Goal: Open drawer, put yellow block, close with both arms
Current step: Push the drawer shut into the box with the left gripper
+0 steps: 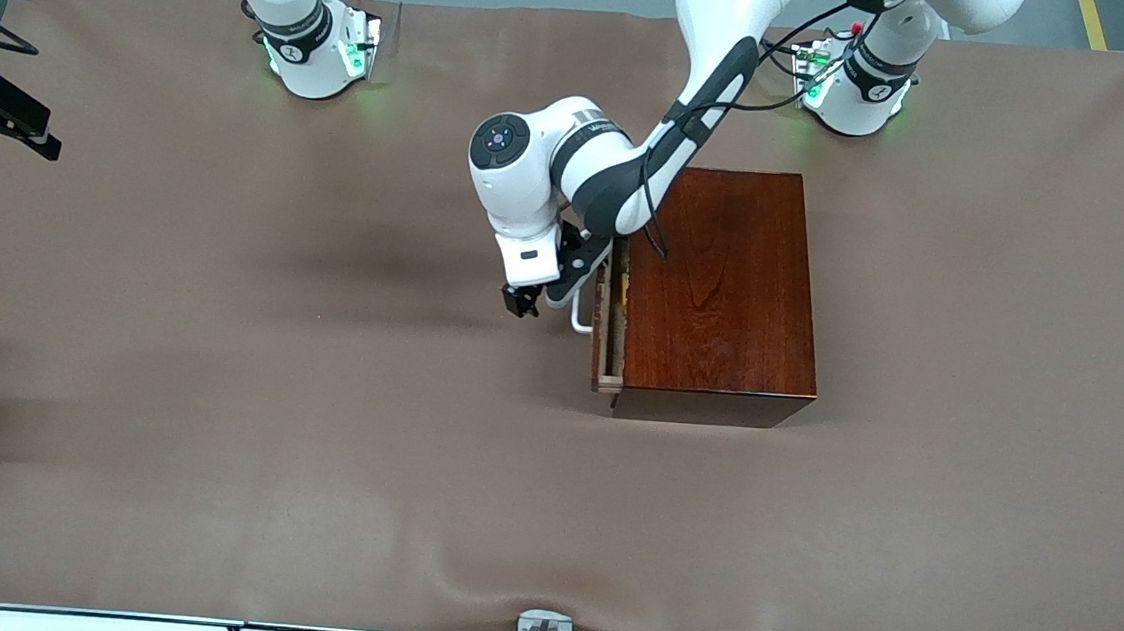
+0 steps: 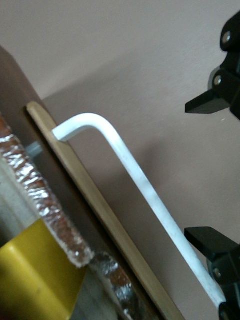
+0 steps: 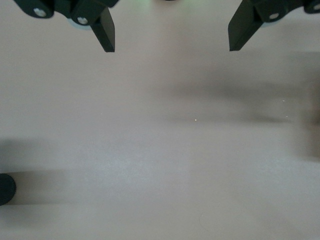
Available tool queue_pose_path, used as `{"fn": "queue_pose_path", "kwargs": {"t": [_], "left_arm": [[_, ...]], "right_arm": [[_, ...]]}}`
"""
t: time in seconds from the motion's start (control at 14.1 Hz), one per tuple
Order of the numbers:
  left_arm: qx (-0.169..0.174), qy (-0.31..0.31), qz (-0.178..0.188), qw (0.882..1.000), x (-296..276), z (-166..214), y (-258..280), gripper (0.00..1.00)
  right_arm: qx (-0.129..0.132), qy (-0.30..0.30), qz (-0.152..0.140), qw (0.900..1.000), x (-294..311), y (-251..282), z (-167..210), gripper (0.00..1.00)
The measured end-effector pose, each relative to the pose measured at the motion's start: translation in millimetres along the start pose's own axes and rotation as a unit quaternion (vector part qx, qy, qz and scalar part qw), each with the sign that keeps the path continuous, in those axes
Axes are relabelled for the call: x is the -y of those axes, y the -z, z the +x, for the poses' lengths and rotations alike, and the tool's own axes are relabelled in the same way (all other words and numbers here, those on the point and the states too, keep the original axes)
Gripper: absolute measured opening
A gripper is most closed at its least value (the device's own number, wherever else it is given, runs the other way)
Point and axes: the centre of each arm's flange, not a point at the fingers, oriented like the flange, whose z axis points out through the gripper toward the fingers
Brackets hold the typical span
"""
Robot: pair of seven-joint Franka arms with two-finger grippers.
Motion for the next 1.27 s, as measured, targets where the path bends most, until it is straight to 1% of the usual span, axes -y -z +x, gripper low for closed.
{"fn": "queue_pose_path", "kwargs": {"t": [0.14, 0.42, 0.85, 1.27], "left_arm": [[-0.008, 0.009, 0.016, 1.000, 2.8, 6.1, 1.0, 1.00], [-0.017, 0.027, 0.030, 0.999, 4.1, 13.8, -1.7, 1.00], [-0.026, 0.069, 0.041, 0.996, 4.2, 23.6, -4.4, 1.00], [-0.029, 0.084, 0.047, 0.995, 3.8, 27.6, -2.3, 1.00]], "right_arm": [[0.000, -0.001, 0.000, 1.000, -0.7, 0.0, -0.1, 1.00], [0.000, -0.001, 0.000, 1.000, -0.9, 0.0, -0.1, 1.00], [0.000, -0.001, 0.000, 1.000, -1.0, 0.0, -0.1, 1.00], [0.000, -0.001, 0.000, 1.000, -1.0, 0.0, -0.1, 1.00]]}}
